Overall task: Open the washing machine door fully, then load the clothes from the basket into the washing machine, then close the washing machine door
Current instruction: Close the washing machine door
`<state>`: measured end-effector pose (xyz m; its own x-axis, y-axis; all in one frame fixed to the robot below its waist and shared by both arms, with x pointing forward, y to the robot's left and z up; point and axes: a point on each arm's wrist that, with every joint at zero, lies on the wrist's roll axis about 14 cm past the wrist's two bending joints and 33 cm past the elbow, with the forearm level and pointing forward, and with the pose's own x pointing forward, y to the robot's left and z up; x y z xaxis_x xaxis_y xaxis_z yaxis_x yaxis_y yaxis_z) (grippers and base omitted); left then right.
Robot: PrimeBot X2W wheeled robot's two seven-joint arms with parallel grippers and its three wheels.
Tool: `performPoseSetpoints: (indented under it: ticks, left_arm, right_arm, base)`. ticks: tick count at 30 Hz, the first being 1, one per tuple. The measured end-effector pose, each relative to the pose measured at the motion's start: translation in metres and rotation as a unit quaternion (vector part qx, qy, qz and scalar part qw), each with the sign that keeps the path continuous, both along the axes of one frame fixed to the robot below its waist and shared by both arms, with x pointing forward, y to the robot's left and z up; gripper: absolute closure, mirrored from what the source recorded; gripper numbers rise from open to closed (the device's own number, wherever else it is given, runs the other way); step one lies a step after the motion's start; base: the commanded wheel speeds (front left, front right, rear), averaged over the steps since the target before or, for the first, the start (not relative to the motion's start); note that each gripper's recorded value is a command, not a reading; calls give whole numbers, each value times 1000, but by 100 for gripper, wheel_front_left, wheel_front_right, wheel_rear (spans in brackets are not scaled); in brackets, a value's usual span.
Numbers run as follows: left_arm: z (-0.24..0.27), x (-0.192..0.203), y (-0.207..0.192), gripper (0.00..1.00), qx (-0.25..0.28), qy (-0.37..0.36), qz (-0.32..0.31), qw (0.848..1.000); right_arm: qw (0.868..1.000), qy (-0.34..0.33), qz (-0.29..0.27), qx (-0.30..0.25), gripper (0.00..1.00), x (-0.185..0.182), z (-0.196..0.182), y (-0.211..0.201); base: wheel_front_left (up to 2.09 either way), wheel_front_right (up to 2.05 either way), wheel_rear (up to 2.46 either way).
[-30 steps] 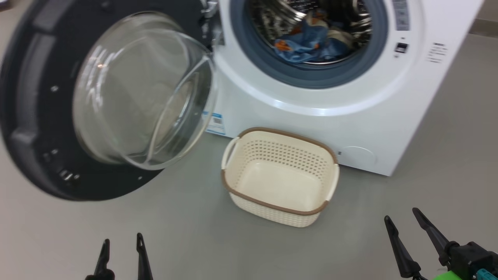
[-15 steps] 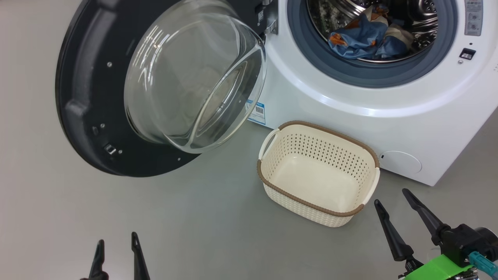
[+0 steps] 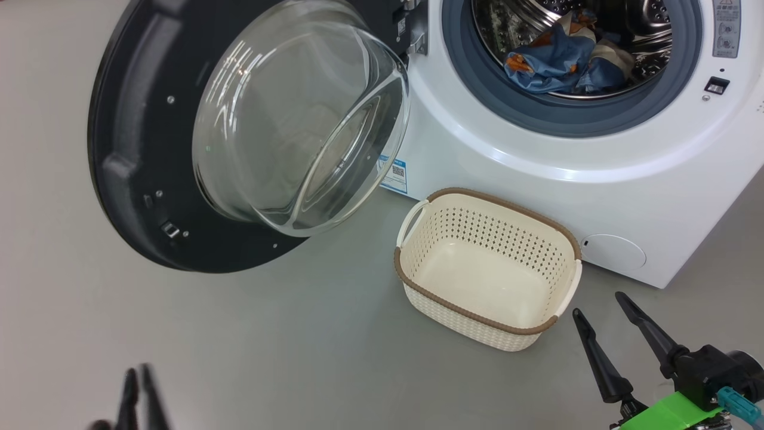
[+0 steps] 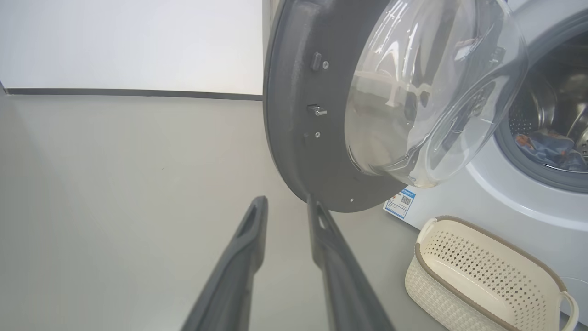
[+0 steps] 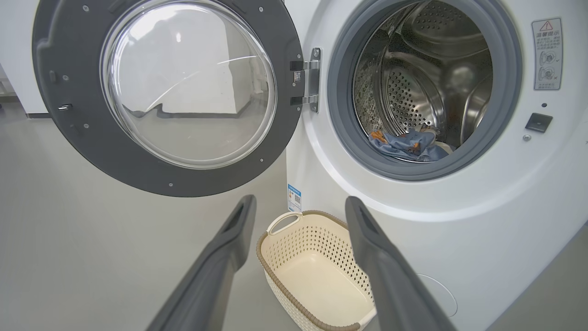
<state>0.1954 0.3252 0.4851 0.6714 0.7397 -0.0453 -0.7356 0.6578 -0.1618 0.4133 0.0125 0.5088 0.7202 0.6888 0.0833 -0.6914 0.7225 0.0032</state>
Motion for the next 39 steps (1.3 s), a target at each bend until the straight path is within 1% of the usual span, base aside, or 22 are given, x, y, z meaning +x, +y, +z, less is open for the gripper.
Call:
performPoseSetpoints:
  ticks: [1, 3, 4, 6, 10, 13, 17, 19, 21, 24, 26, 28, 32, 35, 39]
  left_arm:
    - [0, -5, 7, 100, -4, -5, 12, 1000]
    - [2, -18, 24, 100, -35, -34, 46, 998]
    - [3, -25, 33, 100, -39, -43, 60, 997]
    - [2, -44, 55, 100, -82, -91, 102, 987]
    - [7, -75, 96, 100, -86, -135, 159, 974]
    - [15, -75, 122, 100, -91, -172, 177, 965]
    - [27, -77, 168, 100, -110, -187, 197, 956]
    - [42, -77, 193, 100, -124, -210, 210, 947]
    - [65, -71, 211, 100, -132, -241, 212, 938]
    - [87, -57, 230, 100, -166, -294, 207, 918]
    - [95, -48, 238, 100, -188, -314, 204, 908]
    - [101, -36, 242, 100, -197, -320, 198, 905]
    - [109, -7, 244, 100, -234, -346, 181, 890]
    - [112, 12, 243, 100, -252, -356, 169, 884]
    - [111, 34, 239, 100, -272, -352, 154, 882]
  right_arm:
    - [1000, 0, 0, 0, 0, 0, 0, 0]
    - [1000, 0, 0, 1, 0, -1, 1, 1]
    - [1000, 0, 0, 2, 0, -2, 1, 1]
    - [1000, 0, 0, 3, 0, -3, 2, 2]
    - [1000, 4, 4, 4, 0, -5, 0, 4]
    - [1000, 6, 4, 5, 0, -6, -1, 5]
    - [1000, 9, 2, 8, 0, -8, -1, 5]
    - [1000, 10, 0, 10, 0, -8, -1, 5]
    - [1000, 10, -5, 11, 0, -9, -1, 2]
    - [1000, 13, -11, 10, 0, -11, -2, -2]
    - [1000, 15, -13, 9, 0, -13, -4, -5]
    - [1000, 19, -17, 7, 0, -14, -7, -9]
    - [999, 29, -32, 1, 0, -17, -14, -21]
    - [999, 32, -41, 0, 0, -19, -16, -28]
    - [998, 34, -55, -2, 0, -21, -17, -38]
  base:
    - [0, 0, 0]
    - [0, 0, 0]
    - [0, 0, 0]
    - [0, 0, 0]
    - [0, 0, 0]
    - [0, 0, 0]
    - [0, 0, 0]
    - [0, 0, 0]
    - [0, 0, 0]
    - [0, 0, 0]
    - [0, 0, 0]
    - [0, 0, 0]
    - [0, 0, 0]
    - [0, 0, 0]
    - [0, 0, 0]
